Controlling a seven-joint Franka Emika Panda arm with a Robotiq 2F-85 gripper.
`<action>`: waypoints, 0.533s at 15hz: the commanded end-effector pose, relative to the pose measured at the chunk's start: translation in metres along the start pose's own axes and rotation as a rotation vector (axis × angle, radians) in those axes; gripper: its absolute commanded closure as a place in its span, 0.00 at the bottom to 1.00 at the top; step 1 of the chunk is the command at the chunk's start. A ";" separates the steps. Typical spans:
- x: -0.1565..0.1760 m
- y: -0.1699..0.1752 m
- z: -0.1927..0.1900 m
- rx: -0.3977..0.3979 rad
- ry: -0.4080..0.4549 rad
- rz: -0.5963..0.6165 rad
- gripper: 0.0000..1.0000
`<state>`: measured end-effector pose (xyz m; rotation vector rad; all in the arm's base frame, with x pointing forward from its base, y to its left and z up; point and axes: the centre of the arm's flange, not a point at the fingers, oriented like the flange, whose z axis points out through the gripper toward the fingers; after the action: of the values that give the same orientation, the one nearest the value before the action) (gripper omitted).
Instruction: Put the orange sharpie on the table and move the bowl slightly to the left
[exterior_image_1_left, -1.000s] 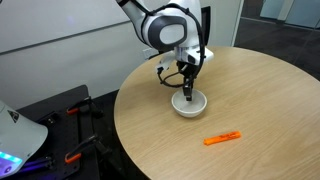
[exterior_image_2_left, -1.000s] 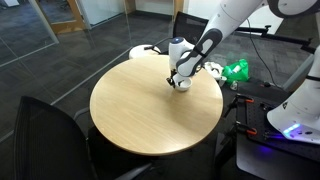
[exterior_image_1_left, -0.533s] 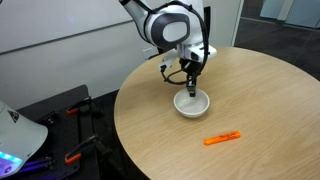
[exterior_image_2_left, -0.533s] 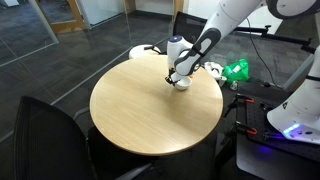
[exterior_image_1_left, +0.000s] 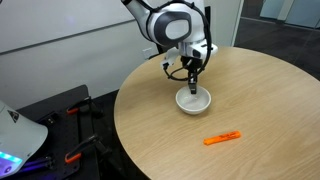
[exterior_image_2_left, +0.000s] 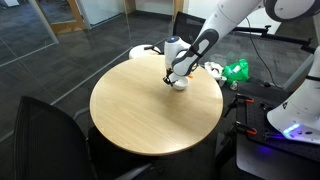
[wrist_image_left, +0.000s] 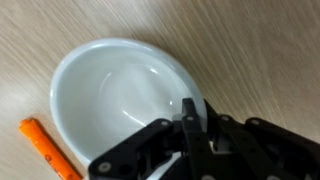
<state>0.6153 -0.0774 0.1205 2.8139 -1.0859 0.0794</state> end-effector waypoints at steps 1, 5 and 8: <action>0.005 -0.023 0.004 -0.014 -0.020 -0.048 0.97; 0.002 -0.049 0.002 -0.031 -0.033 -0.087 0.97; -0.004 -0.070 0.000 -0.051 -0.034 -0.123 0.97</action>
<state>0.6416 -0.0403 0.1176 2.8349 -0.9845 0.0209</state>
